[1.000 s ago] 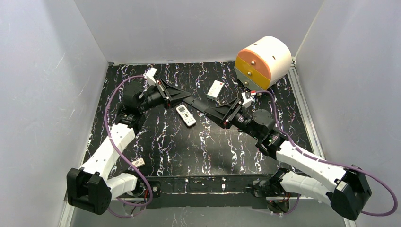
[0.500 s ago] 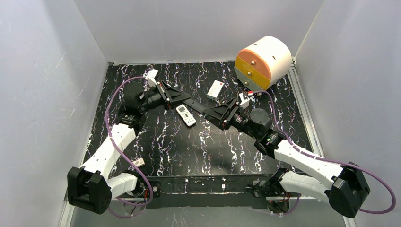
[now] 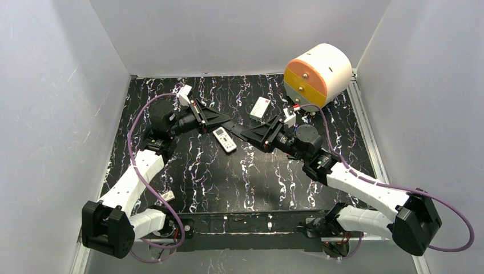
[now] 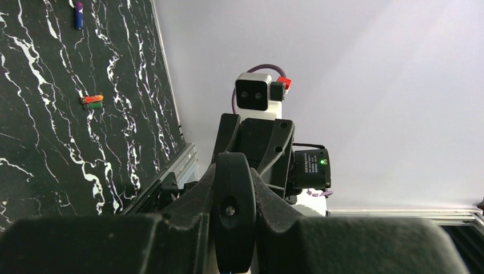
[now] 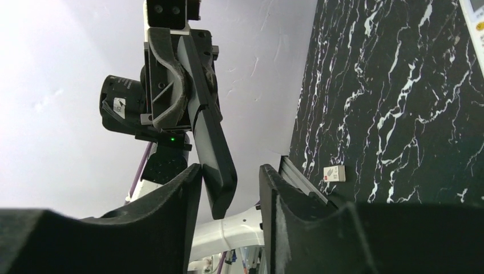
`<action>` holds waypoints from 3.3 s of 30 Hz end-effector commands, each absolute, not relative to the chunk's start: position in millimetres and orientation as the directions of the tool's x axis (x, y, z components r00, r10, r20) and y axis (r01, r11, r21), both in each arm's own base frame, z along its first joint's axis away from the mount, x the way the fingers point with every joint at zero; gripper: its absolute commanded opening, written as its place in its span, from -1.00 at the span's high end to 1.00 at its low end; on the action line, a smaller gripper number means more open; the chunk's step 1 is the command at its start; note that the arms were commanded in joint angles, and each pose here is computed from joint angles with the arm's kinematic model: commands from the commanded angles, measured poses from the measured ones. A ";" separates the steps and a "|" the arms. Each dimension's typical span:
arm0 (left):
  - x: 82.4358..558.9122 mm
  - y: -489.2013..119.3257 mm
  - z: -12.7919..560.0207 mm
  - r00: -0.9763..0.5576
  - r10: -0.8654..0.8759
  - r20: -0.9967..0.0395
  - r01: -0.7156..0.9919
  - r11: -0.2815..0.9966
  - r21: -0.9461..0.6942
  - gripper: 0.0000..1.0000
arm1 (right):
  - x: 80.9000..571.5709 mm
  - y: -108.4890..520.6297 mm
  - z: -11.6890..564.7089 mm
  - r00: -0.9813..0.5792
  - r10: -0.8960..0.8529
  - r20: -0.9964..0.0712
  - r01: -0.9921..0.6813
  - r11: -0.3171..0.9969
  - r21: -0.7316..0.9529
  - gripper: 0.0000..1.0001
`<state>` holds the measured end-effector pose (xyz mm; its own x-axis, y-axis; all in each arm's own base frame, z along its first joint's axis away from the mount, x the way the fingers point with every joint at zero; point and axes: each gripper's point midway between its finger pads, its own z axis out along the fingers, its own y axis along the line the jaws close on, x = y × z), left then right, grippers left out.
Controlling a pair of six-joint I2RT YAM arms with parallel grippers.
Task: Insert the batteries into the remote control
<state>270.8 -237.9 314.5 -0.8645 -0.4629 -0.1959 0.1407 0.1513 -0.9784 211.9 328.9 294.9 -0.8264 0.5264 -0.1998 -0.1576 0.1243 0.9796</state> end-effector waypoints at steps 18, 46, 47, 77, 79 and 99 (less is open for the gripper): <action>264.4 -234.6 331.7 -0.835 -0.429 -0.345 0.300 0.170 -0.939 1.00 | 206.1 317.4 295.1 -0.828 0.525 -0.196 -0.112 0.188 0.976 0.06; 280.4 -202.4 257.9 -0.735 -0.371 -0.567 0.307 0.563 -0.767 1.00 | 216.7 317.5 302.1 -0.793 0.549 -0.263 -0.169 0.216 0.962 0.97; 279.8 -199.5 253.1 -0.734 -0.364 -0.574 0.300 0.583 -0.755 1.00 | 218.0 315.0 298.0 -0.787 0.556 -0.269 -0.162 0.234 0.959 0.97; 214.3 -216.4 266.8 -0.772 -0.158 -0.616 0.523 0.395 -0.756 1.00 | 213.8 247.0 59.0 -0.775 0.574 -0.263 0.270 0.677 0.685 0.10; 215.2 -218.5 269.5 -0.772 -0.164 -0.614 0.527 0.376 -0.762 1.00 | 217.5 243.6 68.1 -0.766 0.567 -0.303 0.244 0.692 0.679 -0.24; 180.0 -226.8 304.6 -0.693 -0.038 -0.720 0.707 0.155 -0.690 1.00 | 132.0 337.5 296.9 -0.604 -0.009 -0.797 -0.797 -0.018 0.604 -0.84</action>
